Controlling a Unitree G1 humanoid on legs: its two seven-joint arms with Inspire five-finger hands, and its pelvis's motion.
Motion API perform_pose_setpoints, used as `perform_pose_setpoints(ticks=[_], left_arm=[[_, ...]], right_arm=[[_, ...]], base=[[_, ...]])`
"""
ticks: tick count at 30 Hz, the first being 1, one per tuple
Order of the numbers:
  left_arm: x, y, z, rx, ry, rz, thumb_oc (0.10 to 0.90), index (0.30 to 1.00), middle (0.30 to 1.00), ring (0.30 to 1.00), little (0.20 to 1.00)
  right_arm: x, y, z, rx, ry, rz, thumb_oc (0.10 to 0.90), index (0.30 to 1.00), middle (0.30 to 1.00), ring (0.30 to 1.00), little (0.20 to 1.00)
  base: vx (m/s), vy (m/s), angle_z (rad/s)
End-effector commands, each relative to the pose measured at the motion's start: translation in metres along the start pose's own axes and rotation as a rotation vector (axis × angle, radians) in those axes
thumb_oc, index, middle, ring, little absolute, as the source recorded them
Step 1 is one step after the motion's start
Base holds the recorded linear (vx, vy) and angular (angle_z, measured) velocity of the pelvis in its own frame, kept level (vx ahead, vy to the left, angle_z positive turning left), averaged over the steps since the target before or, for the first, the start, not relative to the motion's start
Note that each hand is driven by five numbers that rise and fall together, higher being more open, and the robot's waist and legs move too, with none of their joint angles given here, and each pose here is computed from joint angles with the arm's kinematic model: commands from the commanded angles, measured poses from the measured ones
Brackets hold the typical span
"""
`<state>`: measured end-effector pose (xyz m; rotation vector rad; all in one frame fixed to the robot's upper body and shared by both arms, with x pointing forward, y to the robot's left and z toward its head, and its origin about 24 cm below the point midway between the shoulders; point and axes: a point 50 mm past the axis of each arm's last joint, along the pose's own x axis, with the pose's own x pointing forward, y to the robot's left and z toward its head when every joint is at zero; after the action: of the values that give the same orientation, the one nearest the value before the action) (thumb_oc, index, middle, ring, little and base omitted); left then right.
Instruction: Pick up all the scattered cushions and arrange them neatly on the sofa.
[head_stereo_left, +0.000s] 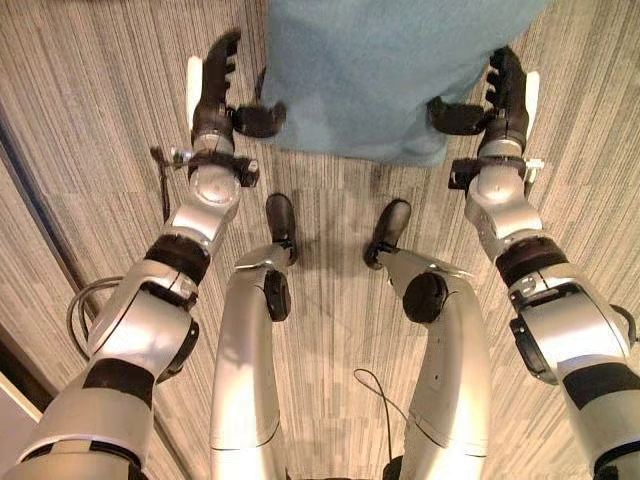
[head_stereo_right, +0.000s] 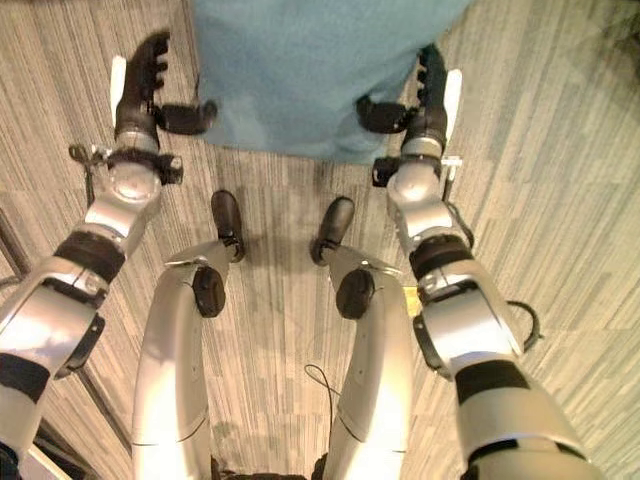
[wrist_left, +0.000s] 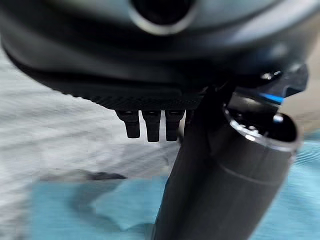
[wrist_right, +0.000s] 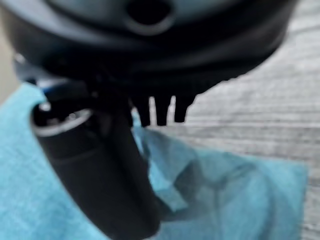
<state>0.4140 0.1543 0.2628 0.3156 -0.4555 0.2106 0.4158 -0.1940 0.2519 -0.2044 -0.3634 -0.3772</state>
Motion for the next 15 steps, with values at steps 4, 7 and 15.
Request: perform_pose_setpoints(ticks=[4, 7, 15], left_arm=[[-0.014, -0.045, 0.018, -0.166, -0.084, -0.086, 0.400, 0.300, 0.300, 0.300, 0.300], [-0.022, -0.058, 0.026, -0.262, -0.109, -0.115, 0.400, 0.300, 0.300, 0.300, 0.300], [-0.037, -0.053, 0.010, -0.309, -0.101, -0.126, 0.400, 0.300, 0.300, 0.300, 0.300]], right_arm=[[-0.027, 0.075, 0.047, 0.176, -0.196, 0.268, 0.400, 0.300, 0.300, 0.300, 0.300], [-0.042, 0.093, 0.063, 0.222, -0.279, 0.341, 0.400, 0.300, 0.300, 0.300, 0.300], [-0.062, 0.086, 0.045, 0.317, -0.296, 0.355, 0.400, 0.300, 0.300, 0.300, 0.300]], base=[[0.00, 0.001, -0.03], [0.00, -0.003, -0.08], [-0.06, -0.005, -0.05]])
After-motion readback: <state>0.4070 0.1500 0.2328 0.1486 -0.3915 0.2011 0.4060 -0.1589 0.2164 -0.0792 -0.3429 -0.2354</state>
